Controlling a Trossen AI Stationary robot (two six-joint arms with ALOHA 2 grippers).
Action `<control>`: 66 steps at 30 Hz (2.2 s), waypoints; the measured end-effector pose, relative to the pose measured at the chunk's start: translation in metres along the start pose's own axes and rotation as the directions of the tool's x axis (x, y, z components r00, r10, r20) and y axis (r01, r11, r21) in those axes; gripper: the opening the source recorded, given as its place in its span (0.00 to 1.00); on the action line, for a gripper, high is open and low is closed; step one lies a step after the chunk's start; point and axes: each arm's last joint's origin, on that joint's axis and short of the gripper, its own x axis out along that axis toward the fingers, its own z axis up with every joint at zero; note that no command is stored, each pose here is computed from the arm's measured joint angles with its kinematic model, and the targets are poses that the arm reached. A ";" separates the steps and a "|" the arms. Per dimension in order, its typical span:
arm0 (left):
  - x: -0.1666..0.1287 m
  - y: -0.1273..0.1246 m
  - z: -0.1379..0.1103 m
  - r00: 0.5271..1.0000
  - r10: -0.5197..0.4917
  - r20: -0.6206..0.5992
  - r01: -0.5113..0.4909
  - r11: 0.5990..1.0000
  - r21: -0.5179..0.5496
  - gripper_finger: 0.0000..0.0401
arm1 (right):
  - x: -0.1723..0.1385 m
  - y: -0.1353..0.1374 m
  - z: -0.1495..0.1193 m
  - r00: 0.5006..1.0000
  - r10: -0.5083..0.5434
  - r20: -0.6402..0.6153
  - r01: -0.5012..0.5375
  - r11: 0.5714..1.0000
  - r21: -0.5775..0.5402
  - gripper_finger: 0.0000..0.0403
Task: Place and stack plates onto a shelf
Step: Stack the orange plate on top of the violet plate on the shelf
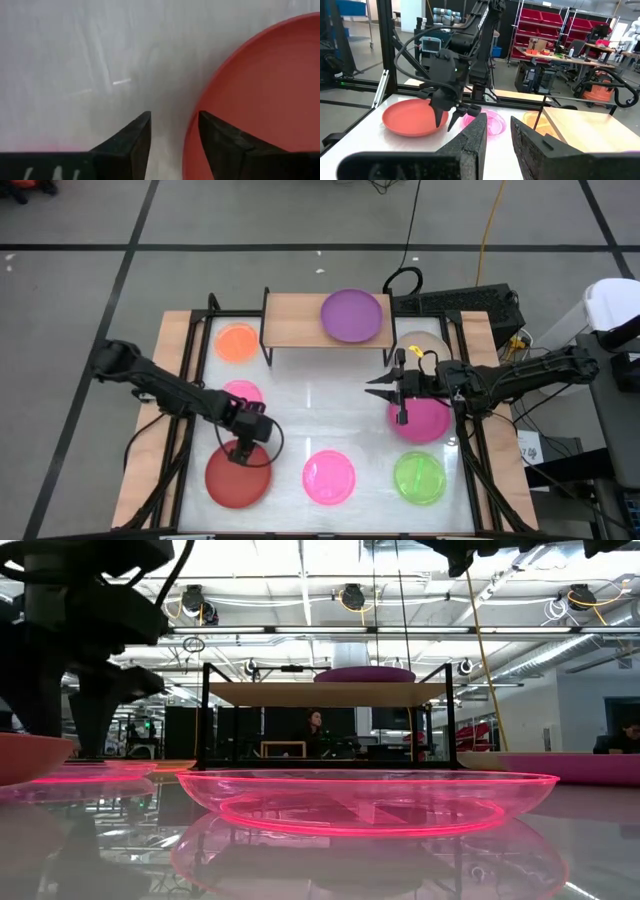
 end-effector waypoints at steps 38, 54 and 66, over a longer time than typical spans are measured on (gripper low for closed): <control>-0.165 0.057 0.040 0.777 0.403 0.484 -0.436 0.898 -0.048 0.02 | -0.002 0.000 -0.005 0.999 -0.034 0.029 0.035 0.999 -0.040 0.18; -0.250 0.222 0.110 0.604 0.523 0.601 -0.467 0.844 -0.265 0.02 | -0.013 -0.002 0.004 0.997 -0.035 0.070 0.039 0.998 -0.058 0.18; -0.230 0.332 0.129 0.610 0.551 0.569 -0.397 0.835 -0.382 0.04 | -0.024 0.000 0.005 0.999 -0.008 0.053 0.012 0.997 -0.070 0.18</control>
